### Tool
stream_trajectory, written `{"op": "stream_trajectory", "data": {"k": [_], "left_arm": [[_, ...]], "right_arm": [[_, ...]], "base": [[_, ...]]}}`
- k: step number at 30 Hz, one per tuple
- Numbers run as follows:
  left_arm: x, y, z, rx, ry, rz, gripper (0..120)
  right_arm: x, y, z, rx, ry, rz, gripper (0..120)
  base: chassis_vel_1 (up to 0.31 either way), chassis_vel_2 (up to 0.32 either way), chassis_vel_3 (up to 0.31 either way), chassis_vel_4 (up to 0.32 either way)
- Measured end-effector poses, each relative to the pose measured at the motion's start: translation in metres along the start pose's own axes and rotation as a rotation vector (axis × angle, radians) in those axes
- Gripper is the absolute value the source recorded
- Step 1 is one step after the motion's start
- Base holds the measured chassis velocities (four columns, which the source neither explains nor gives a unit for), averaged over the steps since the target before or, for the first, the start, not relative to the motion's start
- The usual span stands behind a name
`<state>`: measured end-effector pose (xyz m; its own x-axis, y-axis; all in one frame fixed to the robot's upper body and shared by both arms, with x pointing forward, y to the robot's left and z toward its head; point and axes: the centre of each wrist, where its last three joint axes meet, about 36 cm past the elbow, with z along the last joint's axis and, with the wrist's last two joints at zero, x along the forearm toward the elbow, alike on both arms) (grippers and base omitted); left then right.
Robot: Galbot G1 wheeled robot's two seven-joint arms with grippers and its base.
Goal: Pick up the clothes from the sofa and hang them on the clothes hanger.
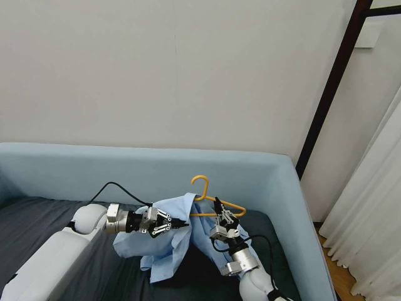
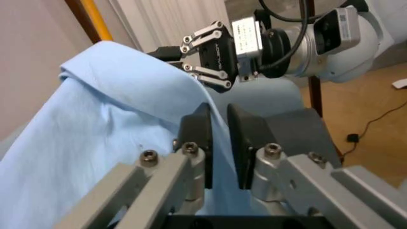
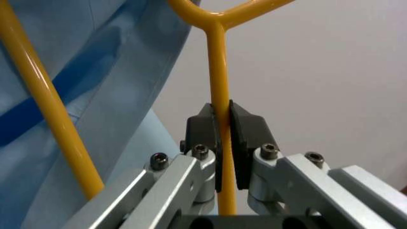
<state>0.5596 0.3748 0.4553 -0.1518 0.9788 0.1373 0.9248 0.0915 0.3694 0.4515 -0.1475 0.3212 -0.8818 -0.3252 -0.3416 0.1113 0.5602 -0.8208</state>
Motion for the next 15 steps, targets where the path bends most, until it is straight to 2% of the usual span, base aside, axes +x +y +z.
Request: {"op": "stream_trajectory", "data": {"k": [2,3,8,9,14,15], "left_arm": [[0.007,-0.005,-0.003,-0.019,-0.017,-0.022,25],[0.007,-0.005,-0.003,-0.019,-0.017,-0.022,25],[0.039,-0.014,-0.021,-0.083,-0.028,-0.064,47],[0.039,-0.014,-0.021,-0.083,-0.028,-0.064,47],[0.092,-0.012,-0.046,-0.125,-0.006,-0.092,68],[0.092,-0.012,-0.046,-0.125,-0.006,-0.092,68]], "right_arm": [[-0.006,-0.007,0.004,-0.002,0.015,0.021,4],[-0.006,-0.007,0.004,-0.002,0.015,0.021,4],[-0.017,-0.019,0.008,-0.004,0.029,0.052,4],[-0.017,-0.019,0.008,-0.004,0.029,0.052,4],[-0.021,-0.021,0.013,0.013,0.026,0.055,4],[-0.021,-0.021,0.013,0.013,0.026,0.055,4]], "base": [[0.0,0.0,0.0,0.0],[0.0,0.0,0.0,0.0],[0.0,0.0,0.0,0.0],[0.0,0.0,0.0,0.0],[0.0,0.0,0.0,0.0],[0.0,0.0,0.0,0.0]]}}
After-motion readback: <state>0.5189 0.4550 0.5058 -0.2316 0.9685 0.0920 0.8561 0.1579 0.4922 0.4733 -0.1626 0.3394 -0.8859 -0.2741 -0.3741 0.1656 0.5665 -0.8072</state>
